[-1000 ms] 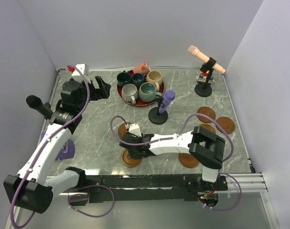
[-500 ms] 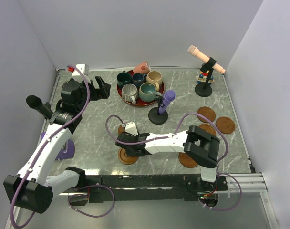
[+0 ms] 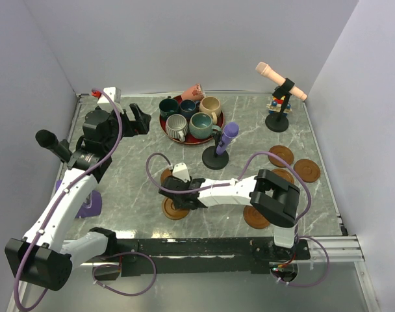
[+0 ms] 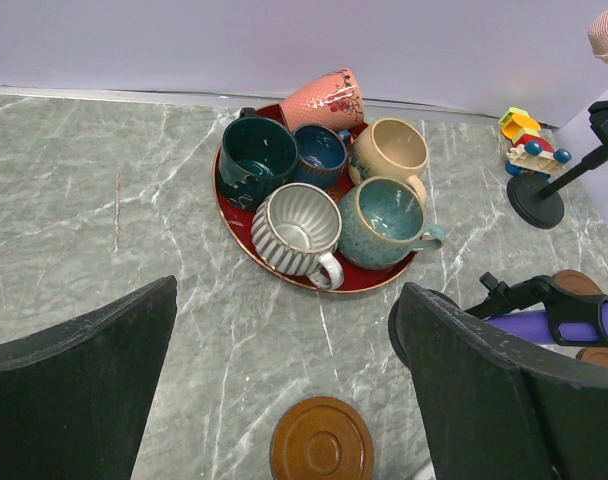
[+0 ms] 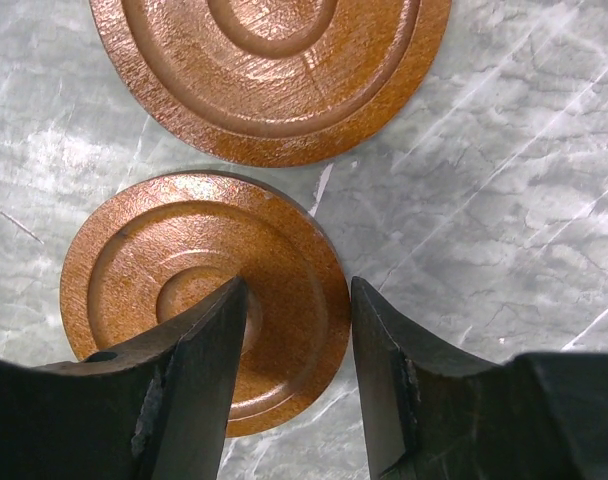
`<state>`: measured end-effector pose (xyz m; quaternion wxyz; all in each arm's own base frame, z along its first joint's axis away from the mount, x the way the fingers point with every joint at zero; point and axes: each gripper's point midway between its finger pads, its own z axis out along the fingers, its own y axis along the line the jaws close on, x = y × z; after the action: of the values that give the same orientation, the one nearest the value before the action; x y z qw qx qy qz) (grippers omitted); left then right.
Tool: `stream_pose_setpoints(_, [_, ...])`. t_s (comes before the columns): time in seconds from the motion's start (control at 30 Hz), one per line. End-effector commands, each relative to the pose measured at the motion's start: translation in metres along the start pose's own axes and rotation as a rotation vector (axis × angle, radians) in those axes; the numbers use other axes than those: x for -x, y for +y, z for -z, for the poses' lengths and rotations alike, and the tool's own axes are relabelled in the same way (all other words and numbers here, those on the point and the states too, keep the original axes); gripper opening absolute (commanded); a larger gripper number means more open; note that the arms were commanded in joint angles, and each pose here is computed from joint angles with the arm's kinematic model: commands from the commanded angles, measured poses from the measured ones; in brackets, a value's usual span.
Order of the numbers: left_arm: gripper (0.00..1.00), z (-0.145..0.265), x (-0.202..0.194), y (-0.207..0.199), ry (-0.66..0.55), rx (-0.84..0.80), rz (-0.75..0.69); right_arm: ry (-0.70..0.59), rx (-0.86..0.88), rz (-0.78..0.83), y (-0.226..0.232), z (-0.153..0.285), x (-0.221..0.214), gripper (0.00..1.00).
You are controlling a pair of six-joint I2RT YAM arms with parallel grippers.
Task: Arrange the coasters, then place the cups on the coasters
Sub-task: Move the coaster to the center of the board.
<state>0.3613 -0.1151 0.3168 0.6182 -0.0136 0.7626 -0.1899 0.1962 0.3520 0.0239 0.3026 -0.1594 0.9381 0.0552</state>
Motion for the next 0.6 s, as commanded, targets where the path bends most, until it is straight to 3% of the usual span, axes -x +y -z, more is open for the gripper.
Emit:
stream_pose_setpoints(0.0, [0.97,0.004,0.016,-0.006,-0.056,-0.018,0.011,-0.037,0.005,-0.011,0.008,-0.005,0.015,0.52])
stream_pose_setpoints(0.57, [0.97,0.003,0.013,-0.008,-0.048,-0.031,0.015,-0.041,0.033,-0.010,0.020,-0.009,0.021,0.52])
